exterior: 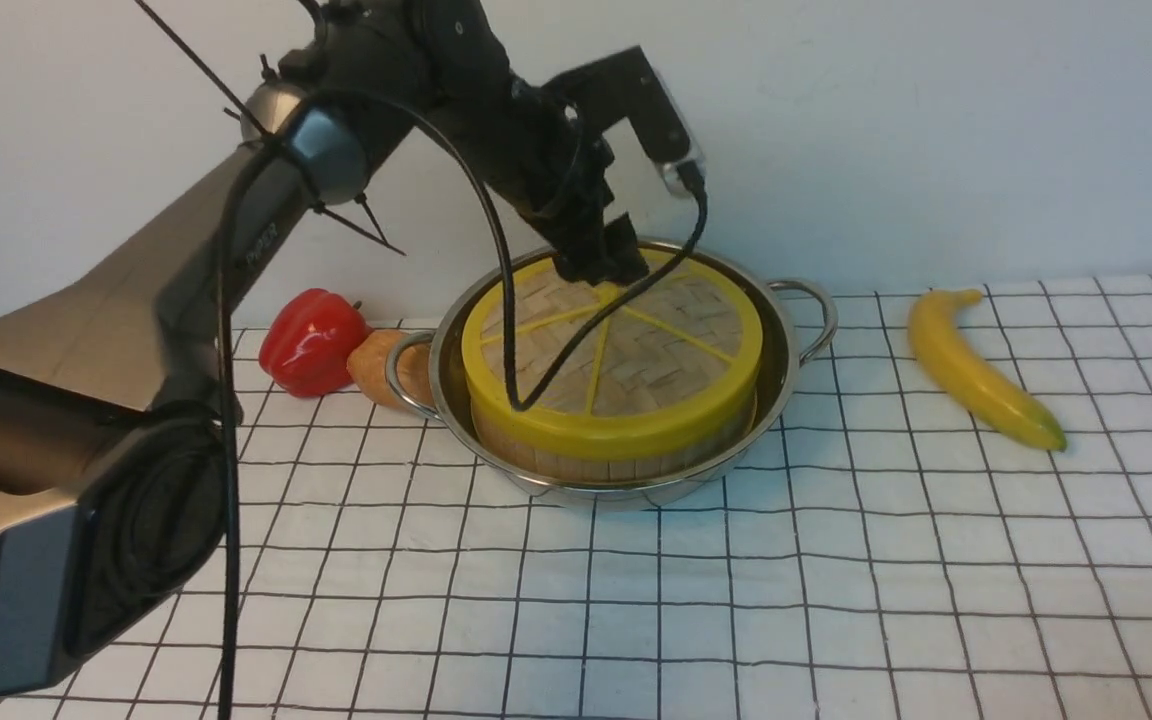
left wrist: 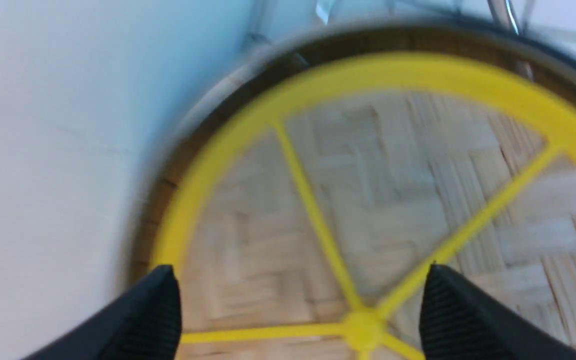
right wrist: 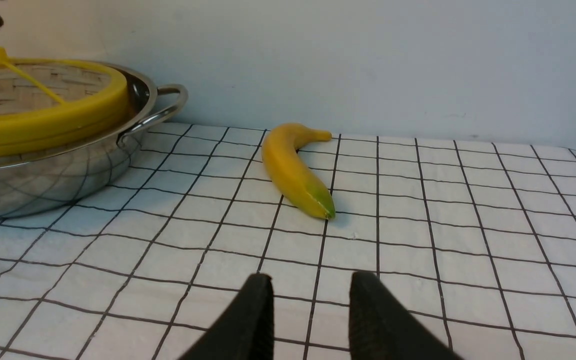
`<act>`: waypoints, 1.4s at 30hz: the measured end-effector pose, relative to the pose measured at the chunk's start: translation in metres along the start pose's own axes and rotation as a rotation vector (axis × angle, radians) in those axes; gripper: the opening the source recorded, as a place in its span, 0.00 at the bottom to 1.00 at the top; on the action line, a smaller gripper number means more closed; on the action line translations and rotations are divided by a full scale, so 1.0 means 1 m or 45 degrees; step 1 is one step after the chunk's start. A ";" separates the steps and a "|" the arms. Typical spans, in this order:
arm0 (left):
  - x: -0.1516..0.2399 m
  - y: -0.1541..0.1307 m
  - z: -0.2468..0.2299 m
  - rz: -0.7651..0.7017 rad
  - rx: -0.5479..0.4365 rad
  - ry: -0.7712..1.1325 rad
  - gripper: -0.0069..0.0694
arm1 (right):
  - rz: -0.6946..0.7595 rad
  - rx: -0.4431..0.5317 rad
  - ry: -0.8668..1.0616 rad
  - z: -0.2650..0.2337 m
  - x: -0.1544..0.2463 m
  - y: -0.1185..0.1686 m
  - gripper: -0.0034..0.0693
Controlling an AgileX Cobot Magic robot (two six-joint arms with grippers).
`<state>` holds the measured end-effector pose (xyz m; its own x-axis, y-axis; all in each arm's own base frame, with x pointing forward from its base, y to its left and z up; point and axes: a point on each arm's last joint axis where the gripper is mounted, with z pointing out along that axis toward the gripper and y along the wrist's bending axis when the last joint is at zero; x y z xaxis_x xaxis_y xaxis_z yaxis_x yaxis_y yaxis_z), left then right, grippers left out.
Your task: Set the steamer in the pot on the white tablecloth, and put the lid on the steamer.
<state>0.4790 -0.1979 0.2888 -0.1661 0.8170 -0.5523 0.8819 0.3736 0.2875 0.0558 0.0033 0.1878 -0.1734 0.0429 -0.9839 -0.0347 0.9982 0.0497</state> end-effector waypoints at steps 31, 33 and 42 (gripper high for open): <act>-0.023 0.004 -0.253 -0.807 -0.518 -0.298 0.32 | 0.000 0.000 0.000 0.000 0.000 0.000 0.38; -0.016 -0.012 -0.288 -0.806 -0.588 -0.297 0.32 | 0.000 0.000 0.000 0.000 0.000 0.000 0.38; 0.051 -0.099 -0.335 -0.843 -0.714 -0.315 0.33 | 0.000 0.000 0.000 0.000 0.000 0.000 0.38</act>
<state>0.2356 -0.0461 0.4944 -0.4070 0.2645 -0.8743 0.2838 0.9464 0.1542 0.0558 0.0033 0.1878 -0.1734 0.0429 -0.9839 -0.0347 0.9982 0.0497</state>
